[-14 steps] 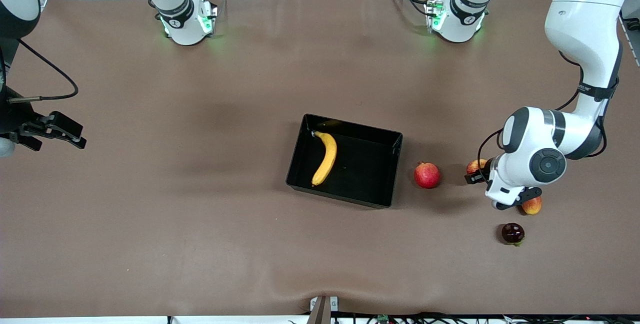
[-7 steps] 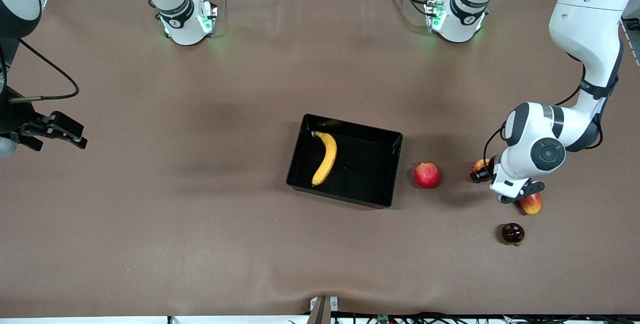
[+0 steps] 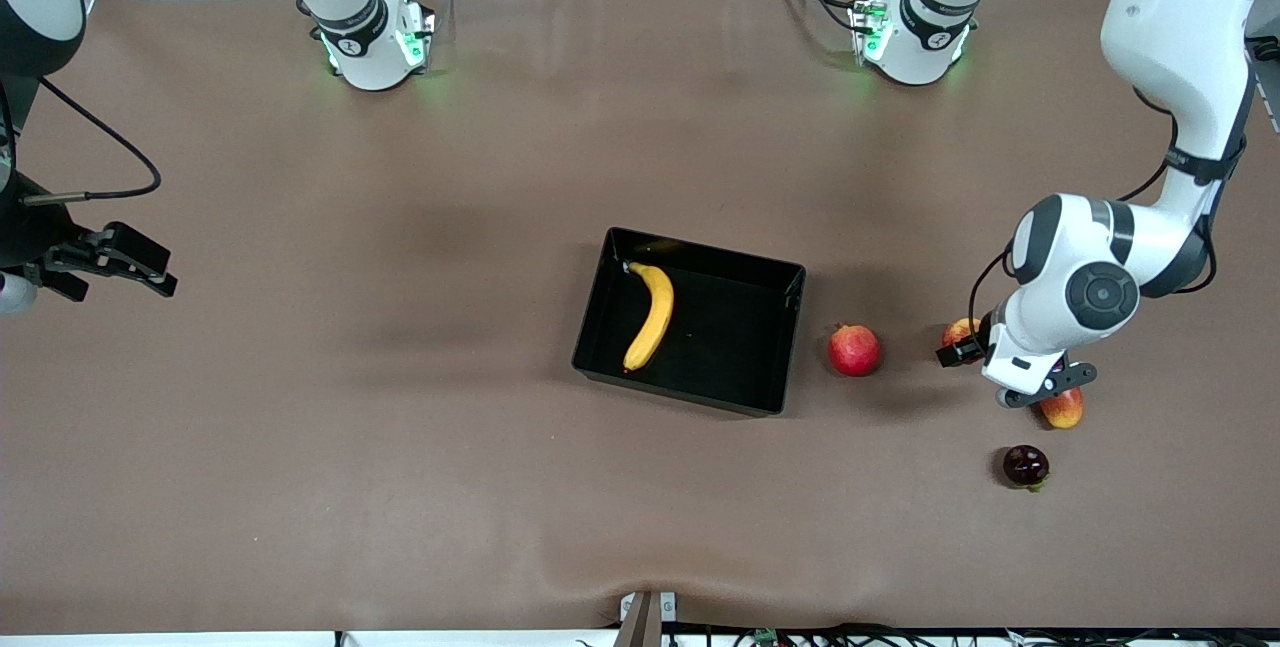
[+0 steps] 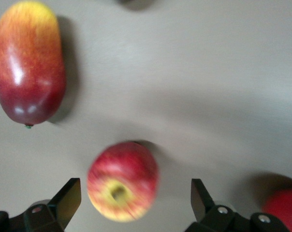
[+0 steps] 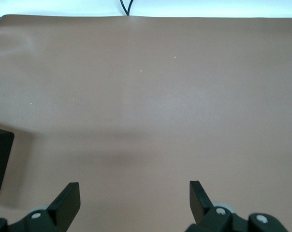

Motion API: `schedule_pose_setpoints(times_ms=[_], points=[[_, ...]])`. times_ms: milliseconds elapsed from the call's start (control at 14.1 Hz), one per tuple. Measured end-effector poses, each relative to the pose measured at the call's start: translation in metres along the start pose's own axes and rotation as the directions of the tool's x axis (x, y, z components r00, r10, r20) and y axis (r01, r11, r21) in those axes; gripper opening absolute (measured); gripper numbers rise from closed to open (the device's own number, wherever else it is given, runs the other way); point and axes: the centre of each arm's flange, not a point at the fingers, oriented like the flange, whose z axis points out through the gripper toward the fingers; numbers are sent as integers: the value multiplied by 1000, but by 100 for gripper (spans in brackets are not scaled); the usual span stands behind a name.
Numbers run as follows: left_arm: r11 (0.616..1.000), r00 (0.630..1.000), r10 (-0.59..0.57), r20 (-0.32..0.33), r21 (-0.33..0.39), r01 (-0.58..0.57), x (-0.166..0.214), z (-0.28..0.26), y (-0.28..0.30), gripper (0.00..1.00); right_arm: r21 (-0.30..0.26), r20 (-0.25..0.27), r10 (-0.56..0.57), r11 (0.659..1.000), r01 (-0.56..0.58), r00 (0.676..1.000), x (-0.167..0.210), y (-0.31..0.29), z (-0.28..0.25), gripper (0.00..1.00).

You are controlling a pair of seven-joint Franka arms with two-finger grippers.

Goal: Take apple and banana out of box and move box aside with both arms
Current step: 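Lower the apple beside the mango and open the left gripper, then move the left gripper back over the banana in the tray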

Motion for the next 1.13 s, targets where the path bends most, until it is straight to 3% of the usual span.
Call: schedule_pose_setpoints(times_ms=[354,638,780,1134], points=[[994,993,107,-43,-29,-109,-47,-79,83,100,0,0,-2,1000,2,1000,0,-1,0,100],[967,972,223,-80,-110,-231,-128,-115,214,100,1,1,-3,1000,3,1000,0,-2,0,100],[945,953,285,-97,-136,-297,-158,-119,270,100,1,1,-3,1000,3,1000,0,-2,0,100],[921,924,365,-112,-105,-376,-173,-73,337,100,1,1,-4,1000,4,1000,0,-3,0,100]])
